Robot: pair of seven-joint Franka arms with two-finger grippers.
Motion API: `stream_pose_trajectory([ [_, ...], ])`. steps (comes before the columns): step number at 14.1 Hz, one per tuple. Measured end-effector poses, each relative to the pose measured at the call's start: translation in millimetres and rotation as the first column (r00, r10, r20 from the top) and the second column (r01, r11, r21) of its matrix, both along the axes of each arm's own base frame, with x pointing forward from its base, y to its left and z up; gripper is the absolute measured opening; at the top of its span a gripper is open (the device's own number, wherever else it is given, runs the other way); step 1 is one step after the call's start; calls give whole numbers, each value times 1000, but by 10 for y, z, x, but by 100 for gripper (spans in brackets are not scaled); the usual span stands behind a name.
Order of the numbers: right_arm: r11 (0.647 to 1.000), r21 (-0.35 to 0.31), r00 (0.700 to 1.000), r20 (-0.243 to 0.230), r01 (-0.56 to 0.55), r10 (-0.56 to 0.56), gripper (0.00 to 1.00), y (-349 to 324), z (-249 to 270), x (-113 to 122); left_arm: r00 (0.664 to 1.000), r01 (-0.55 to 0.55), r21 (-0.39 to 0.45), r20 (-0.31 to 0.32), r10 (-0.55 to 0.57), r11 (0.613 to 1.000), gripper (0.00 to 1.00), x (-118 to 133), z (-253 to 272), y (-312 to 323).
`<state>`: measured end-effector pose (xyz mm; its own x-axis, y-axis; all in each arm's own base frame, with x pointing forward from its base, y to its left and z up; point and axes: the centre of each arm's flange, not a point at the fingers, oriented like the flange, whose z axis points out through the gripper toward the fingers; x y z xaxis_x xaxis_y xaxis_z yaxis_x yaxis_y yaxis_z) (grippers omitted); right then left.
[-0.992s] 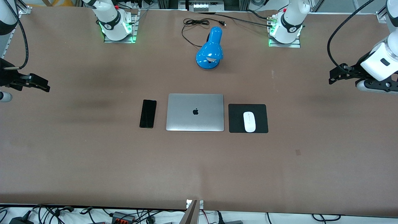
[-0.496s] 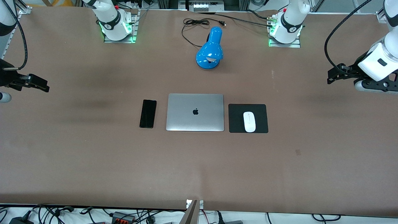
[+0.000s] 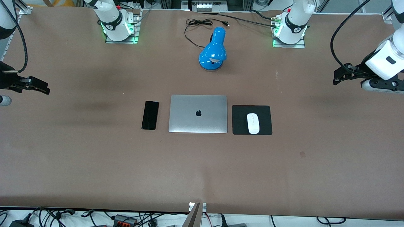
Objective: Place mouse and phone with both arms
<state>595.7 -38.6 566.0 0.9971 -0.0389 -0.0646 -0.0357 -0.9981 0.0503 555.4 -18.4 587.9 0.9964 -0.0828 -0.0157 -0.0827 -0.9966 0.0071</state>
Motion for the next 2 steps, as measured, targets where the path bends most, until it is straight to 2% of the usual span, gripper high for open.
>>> stream_pose_trajectory([
  [2,1000,0,1000,0,0,0,100,0,-1,1,1000,1,0,2,-1,1000,100,1,8,-3],
])
